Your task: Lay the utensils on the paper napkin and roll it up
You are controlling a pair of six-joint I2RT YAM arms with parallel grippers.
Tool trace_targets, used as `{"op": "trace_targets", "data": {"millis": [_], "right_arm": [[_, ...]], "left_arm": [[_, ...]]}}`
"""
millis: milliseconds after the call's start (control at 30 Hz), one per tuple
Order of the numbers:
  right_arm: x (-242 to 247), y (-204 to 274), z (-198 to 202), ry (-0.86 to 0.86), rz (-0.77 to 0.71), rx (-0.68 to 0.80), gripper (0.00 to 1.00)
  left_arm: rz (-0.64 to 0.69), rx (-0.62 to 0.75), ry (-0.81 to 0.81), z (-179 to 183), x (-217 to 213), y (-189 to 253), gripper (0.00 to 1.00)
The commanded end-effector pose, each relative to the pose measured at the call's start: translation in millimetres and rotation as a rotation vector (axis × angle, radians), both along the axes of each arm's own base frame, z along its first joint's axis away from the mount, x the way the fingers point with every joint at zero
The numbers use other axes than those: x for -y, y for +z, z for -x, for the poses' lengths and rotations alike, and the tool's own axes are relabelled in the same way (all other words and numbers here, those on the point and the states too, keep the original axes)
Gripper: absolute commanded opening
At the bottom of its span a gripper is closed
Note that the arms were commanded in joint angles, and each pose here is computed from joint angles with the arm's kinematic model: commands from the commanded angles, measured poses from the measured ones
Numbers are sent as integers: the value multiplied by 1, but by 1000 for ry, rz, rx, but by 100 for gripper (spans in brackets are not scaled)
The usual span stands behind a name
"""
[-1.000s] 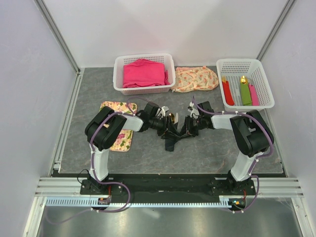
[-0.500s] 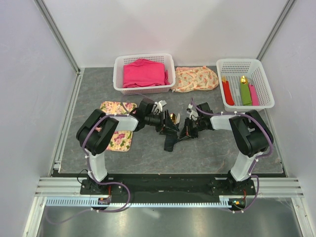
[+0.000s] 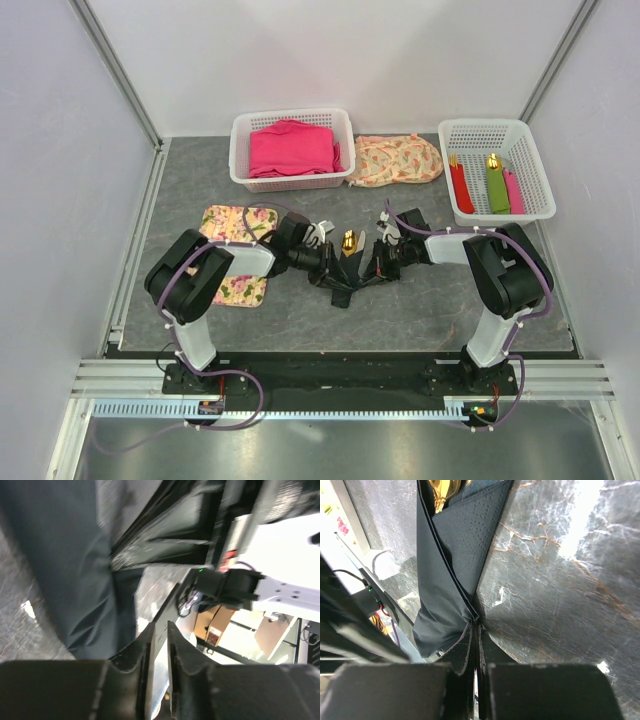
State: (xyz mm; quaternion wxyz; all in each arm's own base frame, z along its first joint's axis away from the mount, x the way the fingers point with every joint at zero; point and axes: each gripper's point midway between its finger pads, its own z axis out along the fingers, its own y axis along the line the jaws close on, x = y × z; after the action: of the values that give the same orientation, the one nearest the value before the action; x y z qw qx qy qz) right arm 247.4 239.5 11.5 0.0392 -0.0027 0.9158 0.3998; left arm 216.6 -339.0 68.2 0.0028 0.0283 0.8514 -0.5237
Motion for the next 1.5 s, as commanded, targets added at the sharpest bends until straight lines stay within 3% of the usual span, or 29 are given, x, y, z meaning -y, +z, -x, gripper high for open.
{"op": "trace_targets", "data": {"millis": [0, 233, 367, 533, 667, 800, 867, 1067, 1300, 1467], "right_arm": [[16, -24, 14, -3, 115, -23, 0], [16, -25, 10, -6, 122, -14, 0], [10, -15, 5, 3, 91, 6, 1], [3, 9, -11, 0, 54, 88, 44], [0, 21, -25, -6, 49, 139, 60], [-1, 17, -34, -12, 66, 148, 64], [-3, 14, -38, -12, 70, 143, 63], [-8, 6, -36, 5, 65, 130, 45], [-5, -6, -27, 13, 76, 104, 3], [-1, -18, -21, 10, 102, 75, 0]], "left_arm": [[-87, -13, -28, 10, -7, -28, 16], [-179, -67, -56, 21, -19, -59, 3], [-227, -98, -40, 20, -22, -73, 2], [-248, -100, -36, 20, -24, -76, 2], [-258, -102, -35, 20, -25, -78, 2], [-258, -95, -40, 19, -24, -78, 2], [-258, -90, -41, 19, -24, -77, 2], [-261, -85, -42, 18, -22, -77, 2], [-258, -66, -37, 14, -21, -74, 3], [-213, -10, -33, 10, -18, -57, 10]]}}
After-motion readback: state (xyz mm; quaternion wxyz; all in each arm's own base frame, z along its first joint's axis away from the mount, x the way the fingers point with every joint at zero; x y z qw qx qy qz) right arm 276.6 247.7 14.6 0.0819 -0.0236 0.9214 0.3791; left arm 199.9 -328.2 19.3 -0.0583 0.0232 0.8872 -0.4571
